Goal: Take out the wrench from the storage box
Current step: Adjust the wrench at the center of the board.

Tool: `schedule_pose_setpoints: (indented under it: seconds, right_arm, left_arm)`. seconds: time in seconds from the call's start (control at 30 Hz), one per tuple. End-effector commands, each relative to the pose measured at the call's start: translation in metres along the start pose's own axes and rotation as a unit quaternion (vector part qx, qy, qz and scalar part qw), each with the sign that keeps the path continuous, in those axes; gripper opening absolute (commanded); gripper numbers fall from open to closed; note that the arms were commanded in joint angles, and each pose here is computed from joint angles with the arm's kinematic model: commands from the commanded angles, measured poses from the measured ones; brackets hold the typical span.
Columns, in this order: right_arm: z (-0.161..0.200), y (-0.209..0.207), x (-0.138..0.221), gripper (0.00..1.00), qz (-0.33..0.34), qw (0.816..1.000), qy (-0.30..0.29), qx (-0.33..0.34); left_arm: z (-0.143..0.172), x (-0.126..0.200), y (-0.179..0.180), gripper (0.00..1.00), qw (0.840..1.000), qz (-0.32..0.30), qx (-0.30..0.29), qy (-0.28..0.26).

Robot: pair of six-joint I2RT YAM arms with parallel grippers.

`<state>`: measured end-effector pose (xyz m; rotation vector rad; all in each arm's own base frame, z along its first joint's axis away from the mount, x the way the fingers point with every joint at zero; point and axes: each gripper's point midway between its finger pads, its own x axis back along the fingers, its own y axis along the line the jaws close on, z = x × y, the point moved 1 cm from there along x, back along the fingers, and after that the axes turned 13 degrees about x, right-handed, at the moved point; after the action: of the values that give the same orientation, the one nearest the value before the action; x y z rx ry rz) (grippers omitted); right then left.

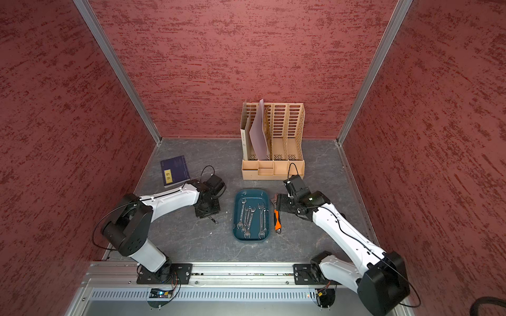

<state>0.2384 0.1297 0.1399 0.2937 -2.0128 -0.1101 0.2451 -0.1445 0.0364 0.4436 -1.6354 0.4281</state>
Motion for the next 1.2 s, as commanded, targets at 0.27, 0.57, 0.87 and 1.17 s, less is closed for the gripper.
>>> schedule_pose_setpoints:
  seconds: [0.27,0.57,0.87,1.17]
  right_arm:
    - [-0.011,0.018,0.013,0.75,-0.033,0.999,-0.017,-0.01]
    - [-0.011,0.038,0.01,0.74,-0.044,0.999,-0.009,0.004]
    - [-0.013,0.055,0.005,0.74,-0.049,0.999,-0.004,0.02]
    - [-0.012,0.059,0.001,0.74,-0.048,0.999,0.0,0.026]
  left_arm:
    - [0.002,-0.022,0.005,0.38,1.0,-0.013,0.008,0.011]
    - [-0.002,-0.028,-0.008,0.26,1.0,0.006,-0.015,0.005]
    - [-0.008,-0.013,-0.036,0.26,0.997,0.009,-0.071,-0.021]
    - [-0.002,-0.005,-0.027,0.4,0.999,0.022,-0.034,-0.021]
